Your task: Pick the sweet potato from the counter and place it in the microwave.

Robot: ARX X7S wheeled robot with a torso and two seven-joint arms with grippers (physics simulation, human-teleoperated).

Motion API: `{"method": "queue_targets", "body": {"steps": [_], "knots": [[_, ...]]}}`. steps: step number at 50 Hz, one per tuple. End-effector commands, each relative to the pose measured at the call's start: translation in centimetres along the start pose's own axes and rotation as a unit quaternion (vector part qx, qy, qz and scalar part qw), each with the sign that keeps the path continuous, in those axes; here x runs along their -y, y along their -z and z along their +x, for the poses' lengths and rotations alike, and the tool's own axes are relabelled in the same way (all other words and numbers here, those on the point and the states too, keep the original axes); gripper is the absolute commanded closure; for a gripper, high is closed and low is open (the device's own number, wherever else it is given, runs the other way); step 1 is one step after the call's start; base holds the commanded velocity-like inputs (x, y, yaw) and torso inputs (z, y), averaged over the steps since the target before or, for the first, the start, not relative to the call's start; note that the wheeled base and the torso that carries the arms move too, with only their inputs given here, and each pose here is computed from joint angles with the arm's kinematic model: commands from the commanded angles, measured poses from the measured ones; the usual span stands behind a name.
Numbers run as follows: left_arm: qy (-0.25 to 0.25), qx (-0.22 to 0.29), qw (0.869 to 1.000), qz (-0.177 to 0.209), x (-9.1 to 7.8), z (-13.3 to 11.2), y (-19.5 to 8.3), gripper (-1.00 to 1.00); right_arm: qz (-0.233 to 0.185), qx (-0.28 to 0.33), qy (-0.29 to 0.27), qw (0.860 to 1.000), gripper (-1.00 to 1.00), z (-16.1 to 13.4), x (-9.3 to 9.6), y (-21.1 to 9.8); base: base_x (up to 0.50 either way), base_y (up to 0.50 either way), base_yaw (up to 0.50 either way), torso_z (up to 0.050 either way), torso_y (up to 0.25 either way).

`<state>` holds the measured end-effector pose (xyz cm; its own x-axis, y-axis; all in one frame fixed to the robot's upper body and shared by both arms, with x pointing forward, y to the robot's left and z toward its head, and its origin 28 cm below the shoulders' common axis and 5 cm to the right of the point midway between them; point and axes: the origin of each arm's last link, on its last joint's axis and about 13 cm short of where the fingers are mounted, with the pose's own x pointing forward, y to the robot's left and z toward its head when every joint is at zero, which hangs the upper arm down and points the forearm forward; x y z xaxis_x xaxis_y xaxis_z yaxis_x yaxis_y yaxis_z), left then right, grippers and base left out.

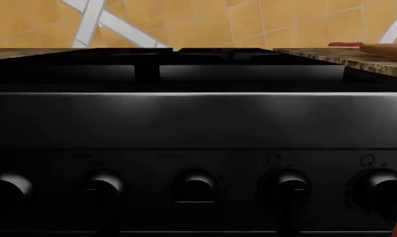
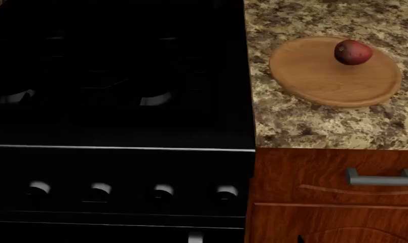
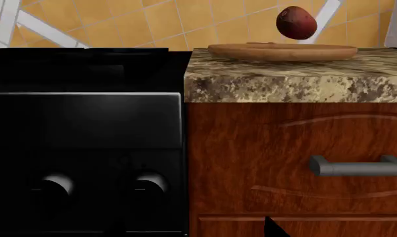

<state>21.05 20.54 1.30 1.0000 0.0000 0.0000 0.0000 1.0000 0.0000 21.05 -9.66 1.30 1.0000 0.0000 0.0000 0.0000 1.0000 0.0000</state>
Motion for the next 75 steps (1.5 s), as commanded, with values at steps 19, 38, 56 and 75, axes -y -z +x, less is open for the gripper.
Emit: {"method": "queue_targets", "body": {"steps": [19,38,56,75], "knots": [[-0.005,0.006,1.0,0.0,0.0,-0.16,-0.28,-1.0,-0.002,0.0,-0.001,1.0,-1.0,-0.03,-0.06,-0.15,0.0,0.0,0.0,0.005,0.0],[-0.005,0.004,1.0,0.003,0.01,-0.14,-0.11,-1.0,-0.003,0.002,-0.001,1.0,-1.0,-0.12,-0.05,-0.06,0.0,0.0,0.0,0.05,0.0],[-0.006,0.004,1.0,0.005,0.0,-0.15,-0.13,-1.0,-0.003,0.001,0.0,1.0,-1.0,-0.12,-0.05,-0.06,0.0,0.0,0.0,0.05,0.0],[-0.01,0.003,1.0,0.008,0.1,0.0,-0.28,-1.0,-0.001,-0.002,0.0,1.0,-1.0,0.15,0.04,-0.13,0.0,0.0,0.0,0.036,0.0]]}}
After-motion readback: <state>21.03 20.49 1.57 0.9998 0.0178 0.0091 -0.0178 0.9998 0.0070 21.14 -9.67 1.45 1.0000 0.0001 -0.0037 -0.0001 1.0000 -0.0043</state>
